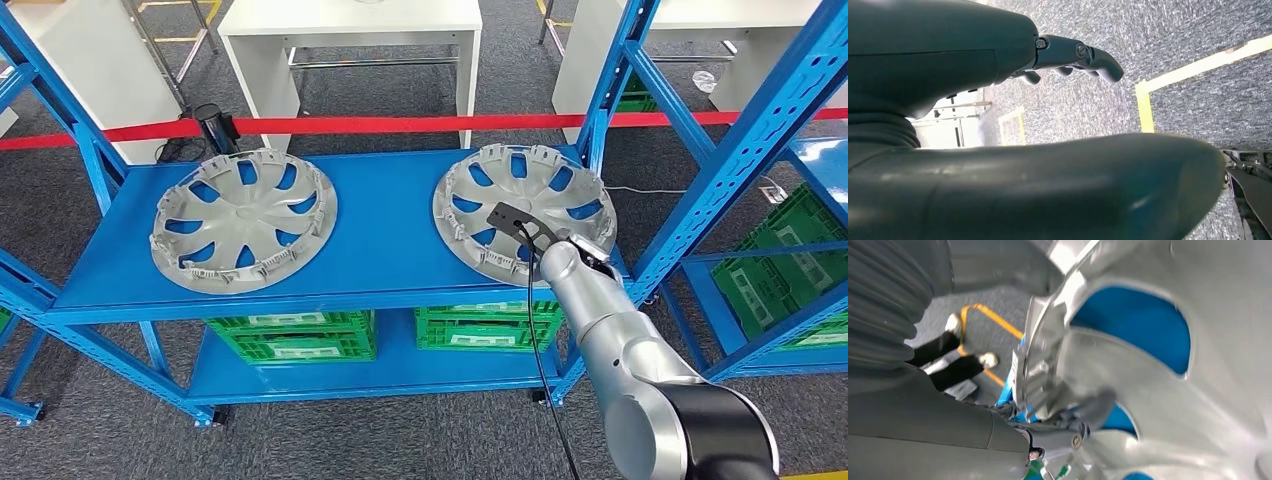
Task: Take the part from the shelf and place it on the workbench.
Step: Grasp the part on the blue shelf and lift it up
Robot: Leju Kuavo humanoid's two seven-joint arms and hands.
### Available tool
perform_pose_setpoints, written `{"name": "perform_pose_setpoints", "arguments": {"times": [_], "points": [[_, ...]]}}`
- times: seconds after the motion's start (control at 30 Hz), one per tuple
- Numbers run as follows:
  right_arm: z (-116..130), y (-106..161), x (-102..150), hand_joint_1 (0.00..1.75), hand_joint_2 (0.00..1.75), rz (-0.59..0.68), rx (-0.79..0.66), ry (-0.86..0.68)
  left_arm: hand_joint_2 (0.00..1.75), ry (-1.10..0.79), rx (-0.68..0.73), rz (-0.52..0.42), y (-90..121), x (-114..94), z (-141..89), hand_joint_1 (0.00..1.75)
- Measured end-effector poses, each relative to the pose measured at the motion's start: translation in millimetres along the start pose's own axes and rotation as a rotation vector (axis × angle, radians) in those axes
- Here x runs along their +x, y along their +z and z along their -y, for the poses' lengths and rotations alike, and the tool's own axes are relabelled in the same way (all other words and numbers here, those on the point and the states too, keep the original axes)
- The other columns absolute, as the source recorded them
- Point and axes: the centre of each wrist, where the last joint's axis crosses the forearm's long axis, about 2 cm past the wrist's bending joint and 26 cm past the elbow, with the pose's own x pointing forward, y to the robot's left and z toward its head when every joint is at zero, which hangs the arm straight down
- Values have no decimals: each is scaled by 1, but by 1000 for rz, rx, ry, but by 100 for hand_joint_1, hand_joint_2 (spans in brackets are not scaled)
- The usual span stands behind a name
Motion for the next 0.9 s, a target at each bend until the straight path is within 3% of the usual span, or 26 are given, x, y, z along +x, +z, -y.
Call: {"name": "perform_pose_setpoints", "arguments": {"times": [0.73, 0.87, 0.9], "points": [[6, 0, -5, 171, 175, 3, -8, -107, 0, 27, 3, -7, 0, -1, -1, 0], [7, 0, -6, 7, 175, 5, -9, -106, 0, 32, 7, -12, 0, -1, -1, 0], [7, 0, -6, 0, 175, 5, -10, -104, 0, 32, 7, -13, 0, -1, -1, 0]]}}
